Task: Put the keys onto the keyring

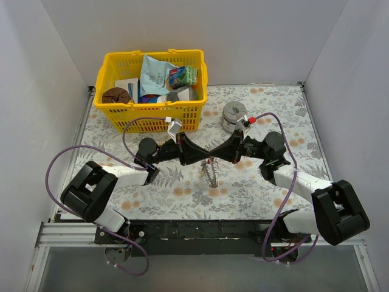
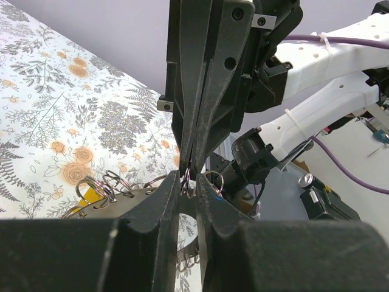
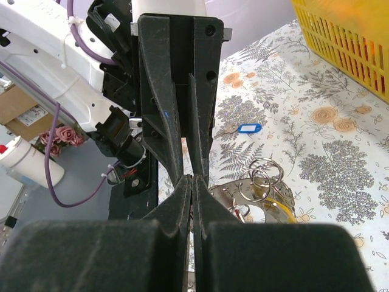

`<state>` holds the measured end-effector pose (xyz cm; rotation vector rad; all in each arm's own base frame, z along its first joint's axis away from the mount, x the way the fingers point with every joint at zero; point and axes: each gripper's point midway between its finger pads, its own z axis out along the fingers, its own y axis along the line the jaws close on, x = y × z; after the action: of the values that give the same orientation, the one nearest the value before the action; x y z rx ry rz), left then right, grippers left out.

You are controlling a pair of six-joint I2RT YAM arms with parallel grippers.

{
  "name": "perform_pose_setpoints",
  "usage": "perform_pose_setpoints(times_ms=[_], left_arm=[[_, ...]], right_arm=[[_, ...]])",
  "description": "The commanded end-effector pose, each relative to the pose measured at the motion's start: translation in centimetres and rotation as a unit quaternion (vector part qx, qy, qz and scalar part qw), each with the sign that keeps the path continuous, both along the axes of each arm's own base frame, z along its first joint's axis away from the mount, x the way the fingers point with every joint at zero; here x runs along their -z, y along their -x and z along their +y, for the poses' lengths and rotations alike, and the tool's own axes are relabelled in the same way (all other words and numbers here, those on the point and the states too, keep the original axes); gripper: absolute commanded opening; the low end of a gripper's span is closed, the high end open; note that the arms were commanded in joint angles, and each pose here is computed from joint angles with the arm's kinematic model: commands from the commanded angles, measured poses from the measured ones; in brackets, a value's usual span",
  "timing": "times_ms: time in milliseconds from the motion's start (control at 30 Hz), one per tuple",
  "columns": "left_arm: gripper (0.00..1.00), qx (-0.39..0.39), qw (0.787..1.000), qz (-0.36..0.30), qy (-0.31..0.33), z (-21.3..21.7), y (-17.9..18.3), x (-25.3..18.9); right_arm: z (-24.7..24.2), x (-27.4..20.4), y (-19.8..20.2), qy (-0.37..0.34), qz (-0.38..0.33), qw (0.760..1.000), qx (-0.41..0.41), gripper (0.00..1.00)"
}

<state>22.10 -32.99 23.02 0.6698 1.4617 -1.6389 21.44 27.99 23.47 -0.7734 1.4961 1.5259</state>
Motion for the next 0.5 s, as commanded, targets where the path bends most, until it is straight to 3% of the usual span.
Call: perform_pose_setpoints(times_ms=[0, 167, 300, 467], left_arm=[[0.0, 0.033, 0.999, -0.029, 0.003, -0.5, 1.0, -1.0], [0.0, 0.031, 0.999, -0.027, -0.017, -0.4, 0.9, -0.7], [0.0, 0.004, 0.996, -0.073, -0.046, -0.2, 0.1, -0.9], [0.0, -0.023, 0.989, -0.088, -0.116, 0.3, -1.1, 0.3]], right_arm=[[0.2, -2.8, 0.3, -0.029, -0.05, 0.998, -0.005, 0.01], [0.2, -2.5, 0.1, -0.025, -0.041, 0.999, -0.002, 0.01], [0.3, -2.2, -0.1, -0.02, -0.03, 0.999, 0.0, 0.02], [0.3, -2.2, -0.5, -0.013, -0.031, 0.999, 0.007, 0.28]])
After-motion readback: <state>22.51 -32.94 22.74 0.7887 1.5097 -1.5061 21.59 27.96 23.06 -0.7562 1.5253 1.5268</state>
